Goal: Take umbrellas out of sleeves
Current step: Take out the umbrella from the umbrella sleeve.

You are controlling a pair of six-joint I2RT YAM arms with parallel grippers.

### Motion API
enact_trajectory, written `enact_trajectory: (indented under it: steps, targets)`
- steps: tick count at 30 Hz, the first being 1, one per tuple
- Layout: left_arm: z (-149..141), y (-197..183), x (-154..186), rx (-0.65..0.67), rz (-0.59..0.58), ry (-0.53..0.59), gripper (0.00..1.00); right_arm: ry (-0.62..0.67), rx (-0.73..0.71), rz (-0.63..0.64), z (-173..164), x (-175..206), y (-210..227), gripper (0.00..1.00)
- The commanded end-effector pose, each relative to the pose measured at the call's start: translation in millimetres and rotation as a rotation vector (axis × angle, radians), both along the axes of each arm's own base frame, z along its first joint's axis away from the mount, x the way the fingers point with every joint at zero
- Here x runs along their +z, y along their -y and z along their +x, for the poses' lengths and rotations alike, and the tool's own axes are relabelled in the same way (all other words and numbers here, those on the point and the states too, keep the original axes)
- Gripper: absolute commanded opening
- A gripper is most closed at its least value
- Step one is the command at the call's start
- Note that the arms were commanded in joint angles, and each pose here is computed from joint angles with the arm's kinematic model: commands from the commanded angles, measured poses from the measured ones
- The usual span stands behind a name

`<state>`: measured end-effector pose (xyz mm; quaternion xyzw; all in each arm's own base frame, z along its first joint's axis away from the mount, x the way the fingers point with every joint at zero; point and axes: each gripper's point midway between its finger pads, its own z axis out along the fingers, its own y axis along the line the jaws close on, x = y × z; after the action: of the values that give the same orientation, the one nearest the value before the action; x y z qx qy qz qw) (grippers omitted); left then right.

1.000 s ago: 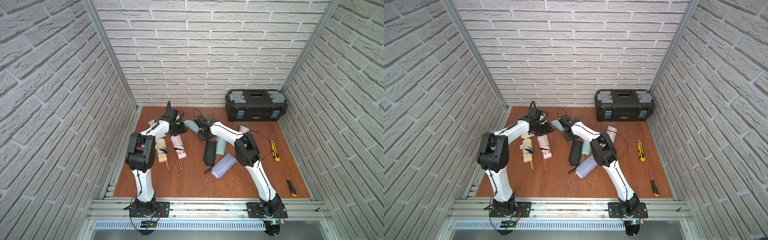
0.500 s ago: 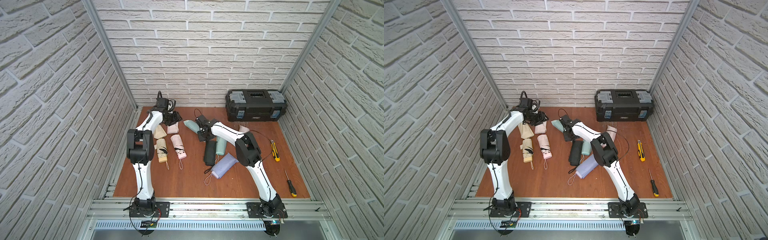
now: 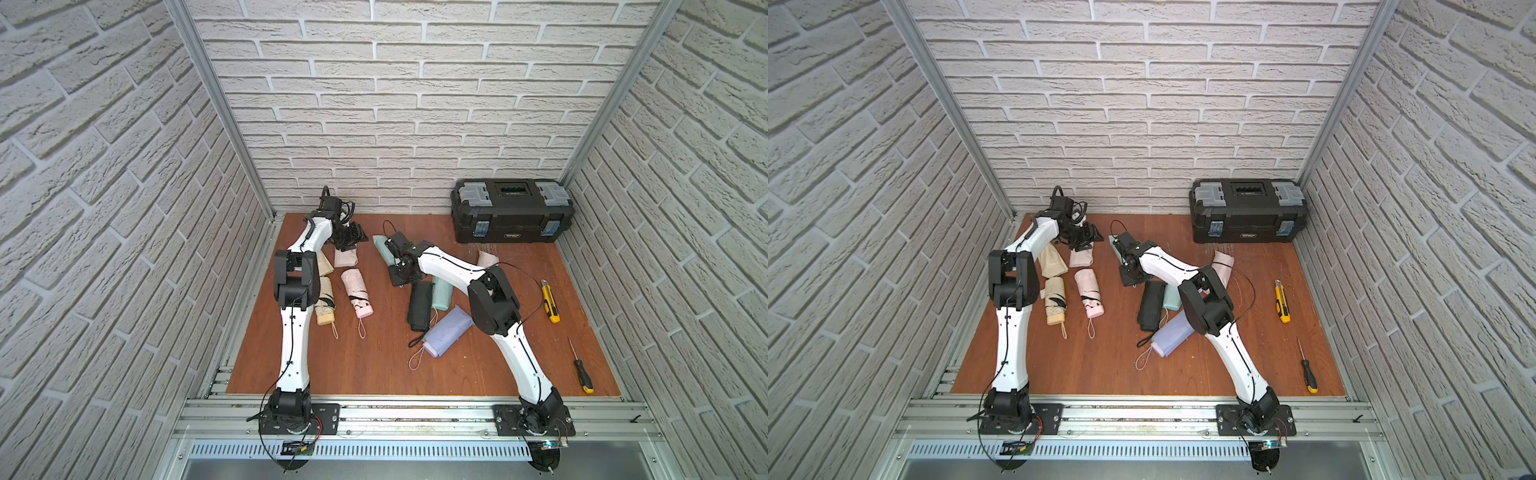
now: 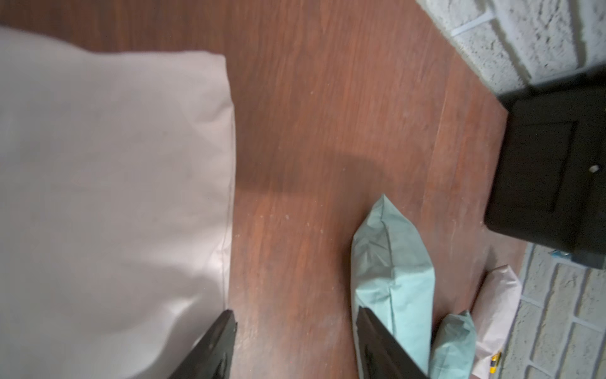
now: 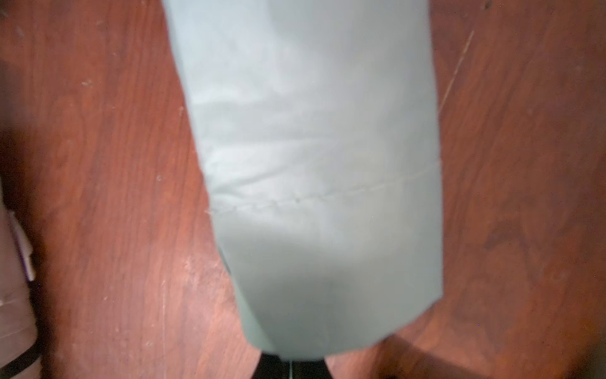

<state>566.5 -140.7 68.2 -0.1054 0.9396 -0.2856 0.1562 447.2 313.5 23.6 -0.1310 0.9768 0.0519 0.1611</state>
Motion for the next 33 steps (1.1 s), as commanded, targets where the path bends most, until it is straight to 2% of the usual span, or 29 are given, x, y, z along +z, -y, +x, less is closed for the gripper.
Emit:
enact_trajectory:
  steps: [1, 5, 10, 14, 22, 28, 29, 31, 33]
  targets:
    - [13, 7, 1, 0.038, -0.078, 0.010, 0.61, -0.022, 0.027, 0.012, -8, -1, -8, 0.03]
    - [32, 14, 8, 0.082, -0.132, 0.051, 0.61, -0.025, 0.020, 0.008, -11, -5, -8, 0.03]
    - [50, 34, 14, 0.062, -0.172, 0.064, 0.61, -0.029, 0.011, 0.000, -12, -9, -6, 0.03]
    - [55, 50, 14, 0.049, -0.196, 0.075, 0.60, -0.027, 0.005, -0.003, -12, -11, -5, 0.03]
    - [54, 64, 11, 0.031, -0.210, 0.077, 0.52, -0.024, 0.009, -0.005, -11, -9, -5, 0.03]
    - [48, 68, 14, 0.003, -0.156, 0.090, 0.38, -0.030, 0.006, -0.004, -12, -12, -5, 0.03]
    - [47, 67, 14, 0.001, -0.146, 0.091, 0.35, -0.031, 0.006, -0.006, -13, -12, -5, 0.03]
    - [43, 66, 11, -0.003, -0.122, 0.085, 0.21, -0.031, 0.004, -0.007, -13, -12, -4, 0.03]
    - [41, 65, 12, -0.005, -0.110, 0.087, 0.14, -0.030, 0.004, -0.008, -13, -13, -4, 0.03]
